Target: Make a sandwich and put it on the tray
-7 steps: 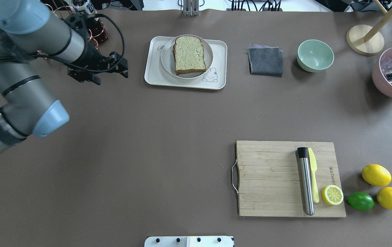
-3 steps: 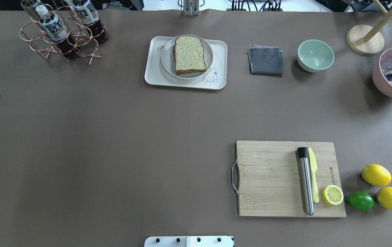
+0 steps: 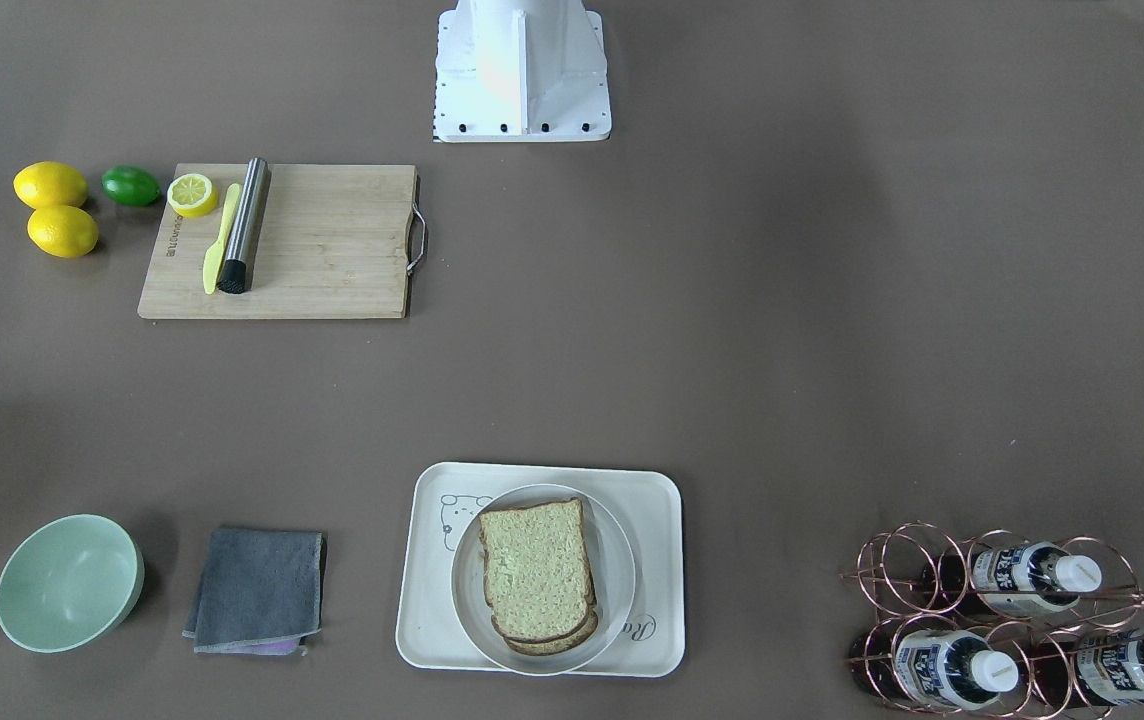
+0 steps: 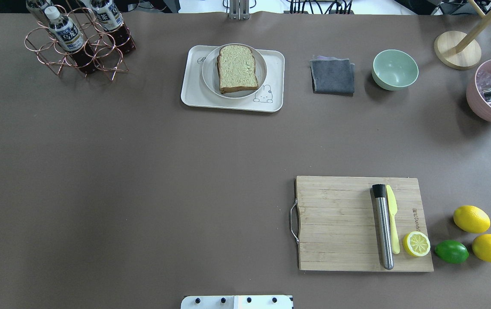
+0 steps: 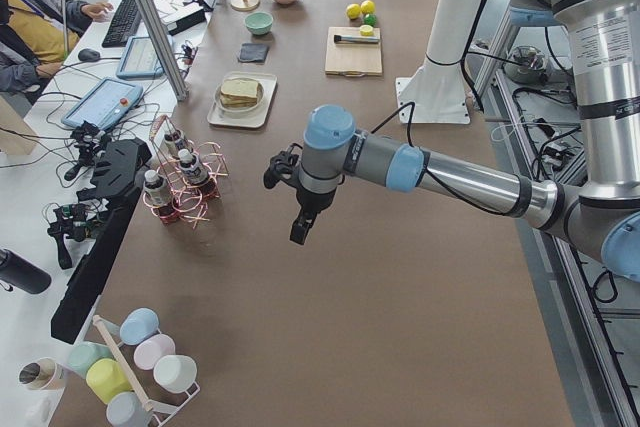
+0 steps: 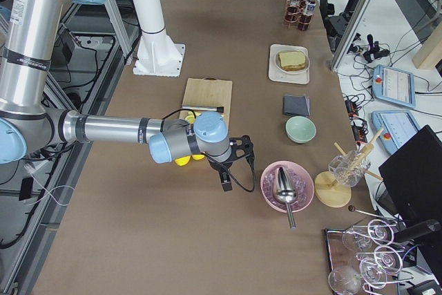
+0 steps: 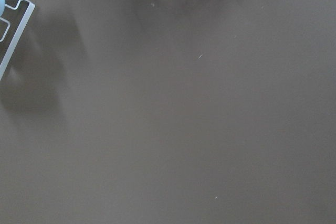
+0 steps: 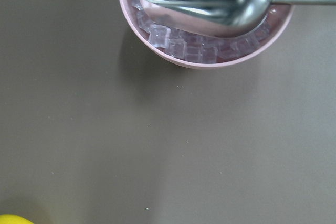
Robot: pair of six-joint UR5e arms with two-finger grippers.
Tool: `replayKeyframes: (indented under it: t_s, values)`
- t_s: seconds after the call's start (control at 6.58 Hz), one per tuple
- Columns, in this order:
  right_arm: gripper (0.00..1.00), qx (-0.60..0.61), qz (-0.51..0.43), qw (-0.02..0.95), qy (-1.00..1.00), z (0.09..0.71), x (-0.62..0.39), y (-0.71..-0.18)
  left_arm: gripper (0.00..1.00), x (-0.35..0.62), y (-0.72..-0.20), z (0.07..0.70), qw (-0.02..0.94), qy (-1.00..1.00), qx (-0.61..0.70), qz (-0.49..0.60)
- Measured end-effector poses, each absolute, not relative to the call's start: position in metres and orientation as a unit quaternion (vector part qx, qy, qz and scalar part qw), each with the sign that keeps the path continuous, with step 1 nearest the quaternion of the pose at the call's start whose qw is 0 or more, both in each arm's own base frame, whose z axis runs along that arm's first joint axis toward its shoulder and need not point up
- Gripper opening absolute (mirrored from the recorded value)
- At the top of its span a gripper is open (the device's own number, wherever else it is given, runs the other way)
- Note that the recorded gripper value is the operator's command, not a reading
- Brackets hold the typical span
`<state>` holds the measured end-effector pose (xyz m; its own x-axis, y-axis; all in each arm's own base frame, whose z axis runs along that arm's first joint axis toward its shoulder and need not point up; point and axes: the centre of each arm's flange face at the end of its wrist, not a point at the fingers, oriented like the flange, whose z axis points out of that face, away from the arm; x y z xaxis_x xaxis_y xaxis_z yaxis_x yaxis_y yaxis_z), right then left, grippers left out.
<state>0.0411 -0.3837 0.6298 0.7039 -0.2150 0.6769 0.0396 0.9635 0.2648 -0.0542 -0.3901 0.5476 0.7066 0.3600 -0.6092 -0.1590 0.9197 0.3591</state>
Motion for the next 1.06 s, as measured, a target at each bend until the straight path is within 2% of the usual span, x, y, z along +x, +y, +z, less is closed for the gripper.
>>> replayKeyframes:
  t_s: [0.3,0.46,1.06]
  values:
    - [0.99,0.117,-0.052,0.918,-0.376,0.640,0.065,-0.368,0.97,-0.073,-0.349,0.620,0.909,0.370,0.138,0.134]
    - [0.99,0.116,-0.051,0.920,-0.372,0.642,0.070,-0.365,0.97,-0.077,-0.334,0.635,0.910,0.370,0.137,0.125]
    - [1.00,0.117,-0.059,0.928,-0.348,0.649,0.080,-0.360,0.97,-0.083,-0.329,0.634,0.918,0.377,0.103,0.059]
